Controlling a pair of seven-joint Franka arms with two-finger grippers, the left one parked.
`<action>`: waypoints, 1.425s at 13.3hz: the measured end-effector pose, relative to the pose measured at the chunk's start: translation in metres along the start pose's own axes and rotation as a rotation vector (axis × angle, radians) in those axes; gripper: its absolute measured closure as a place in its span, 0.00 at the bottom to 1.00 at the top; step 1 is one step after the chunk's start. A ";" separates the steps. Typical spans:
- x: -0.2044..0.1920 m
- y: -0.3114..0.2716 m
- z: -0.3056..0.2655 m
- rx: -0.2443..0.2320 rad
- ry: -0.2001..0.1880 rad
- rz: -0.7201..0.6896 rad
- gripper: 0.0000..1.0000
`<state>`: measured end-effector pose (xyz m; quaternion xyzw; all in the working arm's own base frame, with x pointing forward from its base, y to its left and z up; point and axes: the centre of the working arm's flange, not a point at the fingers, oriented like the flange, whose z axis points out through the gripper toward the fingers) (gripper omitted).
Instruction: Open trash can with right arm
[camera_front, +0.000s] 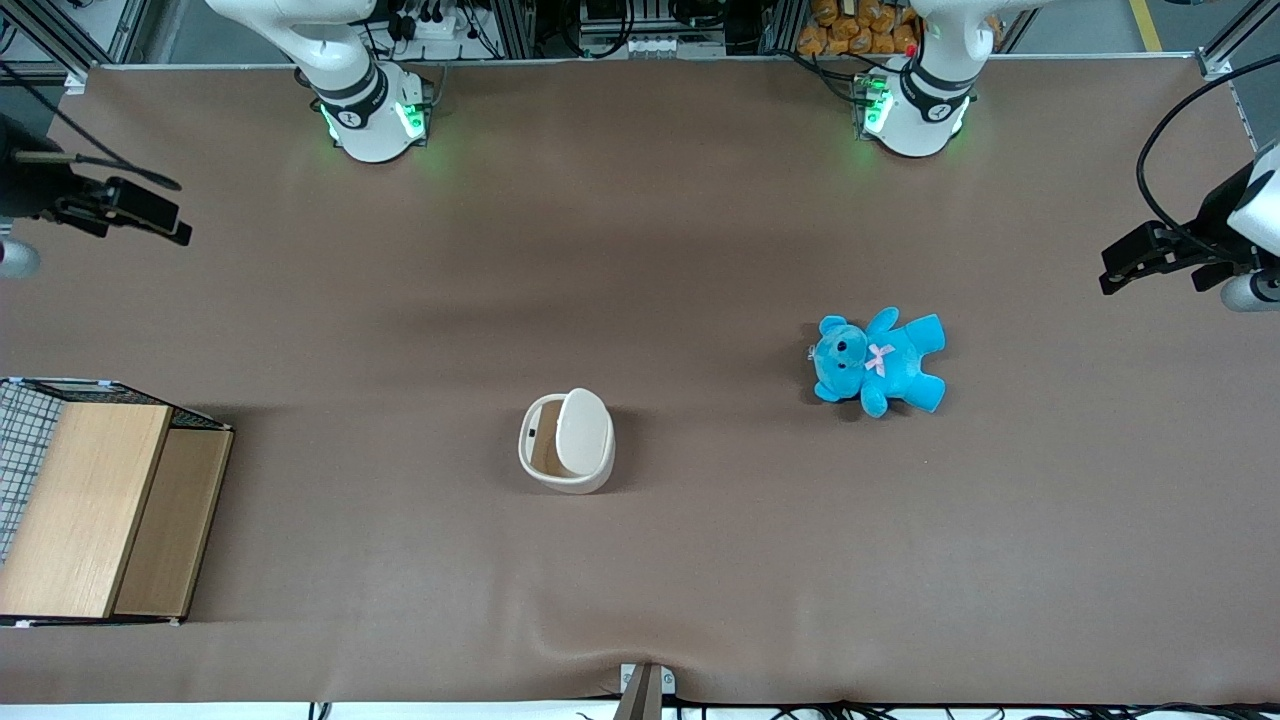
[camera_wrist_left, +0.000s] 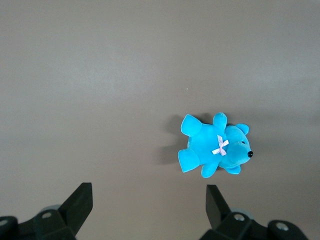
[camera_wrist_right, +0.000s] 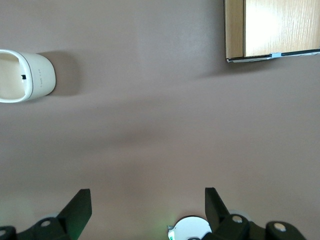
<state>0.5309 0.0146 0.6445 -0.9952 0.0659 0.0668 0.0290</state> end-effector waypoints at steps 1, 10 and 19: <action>-0.001 0.001 0.000 -0.013 0.000 -0.001 0.00; 0.014 0.008 -0.004 -0.026 0.027 0.009 0.00; 0.021 0.034 -0.003 -0.023 0.043 -0.036 0.00</action>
